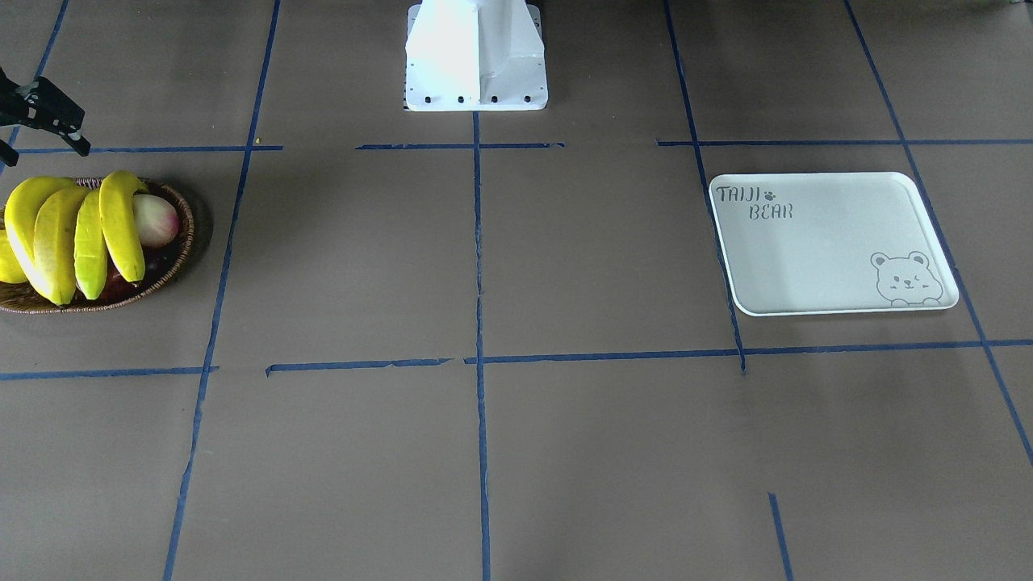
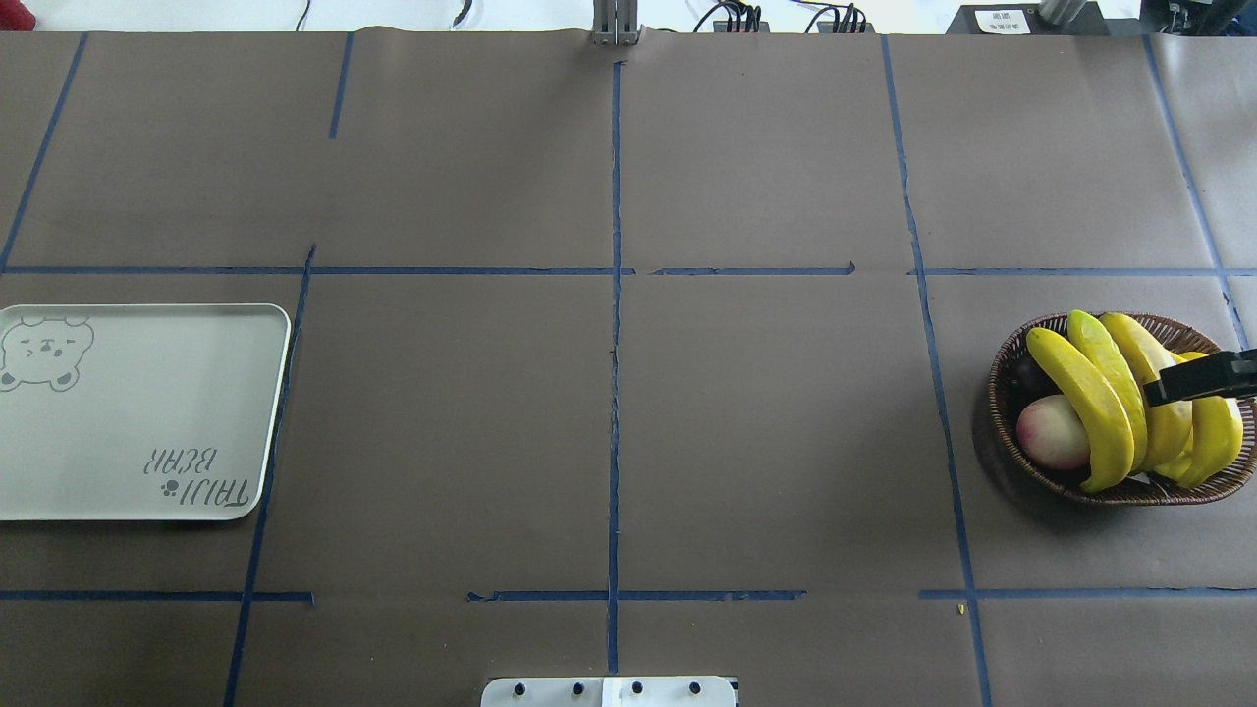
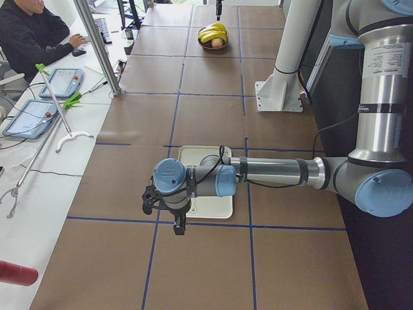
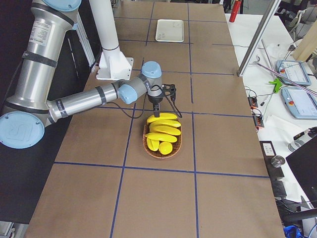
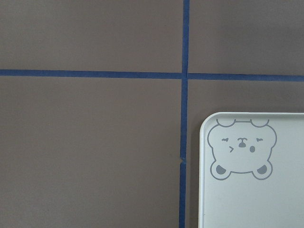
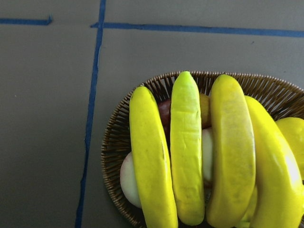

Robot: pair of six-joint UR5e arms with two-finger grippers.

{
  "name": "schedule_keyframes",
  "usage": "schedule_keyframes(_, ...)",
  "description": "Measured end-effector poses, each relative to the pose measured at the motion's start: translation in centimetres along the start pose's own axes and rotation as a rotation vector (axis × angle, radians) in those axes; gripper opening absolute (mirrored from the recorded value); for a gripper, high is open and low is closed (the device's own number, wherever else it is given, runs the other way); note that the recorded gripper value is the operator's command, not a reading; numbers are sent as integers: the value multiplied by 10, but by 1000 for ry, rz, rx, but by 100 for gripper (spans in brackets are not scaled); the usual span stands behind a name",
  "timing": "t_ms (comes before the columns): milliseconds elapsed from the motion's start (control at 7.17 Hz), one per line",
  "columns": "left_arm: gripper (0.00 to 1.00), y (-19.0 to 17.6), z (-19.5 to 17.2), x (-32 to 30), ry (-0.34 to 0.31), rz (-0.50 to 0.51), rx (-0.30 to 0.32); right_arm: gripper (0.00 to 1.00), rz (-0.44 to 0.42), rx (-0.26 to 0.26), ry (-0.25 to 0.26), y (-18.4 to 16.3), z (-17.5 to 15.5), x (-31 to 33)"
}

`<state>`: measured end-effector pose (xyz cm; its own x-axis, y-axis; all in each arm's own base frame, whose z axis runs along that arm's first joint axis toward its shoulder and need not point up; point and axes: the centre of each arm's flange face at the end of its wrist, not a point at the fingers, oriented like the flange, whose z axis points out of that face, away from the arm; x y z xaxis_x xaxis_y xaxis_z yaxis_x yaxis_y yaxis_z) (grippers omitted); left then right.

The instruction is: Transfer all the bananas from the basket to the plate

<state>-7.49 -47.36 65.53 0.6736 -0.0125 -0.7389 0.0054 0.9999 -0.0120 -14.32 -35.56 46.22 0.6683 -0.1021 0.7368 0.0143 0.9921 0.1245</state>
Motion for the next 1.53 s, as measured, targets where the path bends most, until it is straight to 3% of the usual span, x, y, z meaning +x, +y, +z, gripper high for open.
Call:
schedule_keyframes(279, 100, 0, 0, -1, 0, -1, -1, 98, -50, -22, 37, 6, 34, -17)
schedule_keyframes(836, 100, 0, 0, 0, 0, 1, 0, 98, -67, -58, 57, 5, 64, -21)
schedule_keyframes(976, 100, -1, 0, 0, 0, 1, 0, 90, -69, -64, 59, 2, 70, -22)
schedule_keyframes(1394, 100, -1, 0, 0, 0, 2, 1, 45, -69, -72, 63, 0, 76, -23)
schedule_keyframes(1534, 100, -1, 0, 1, 0, 2, 1, 34, -69, -71, 63, 0, 75, -23)
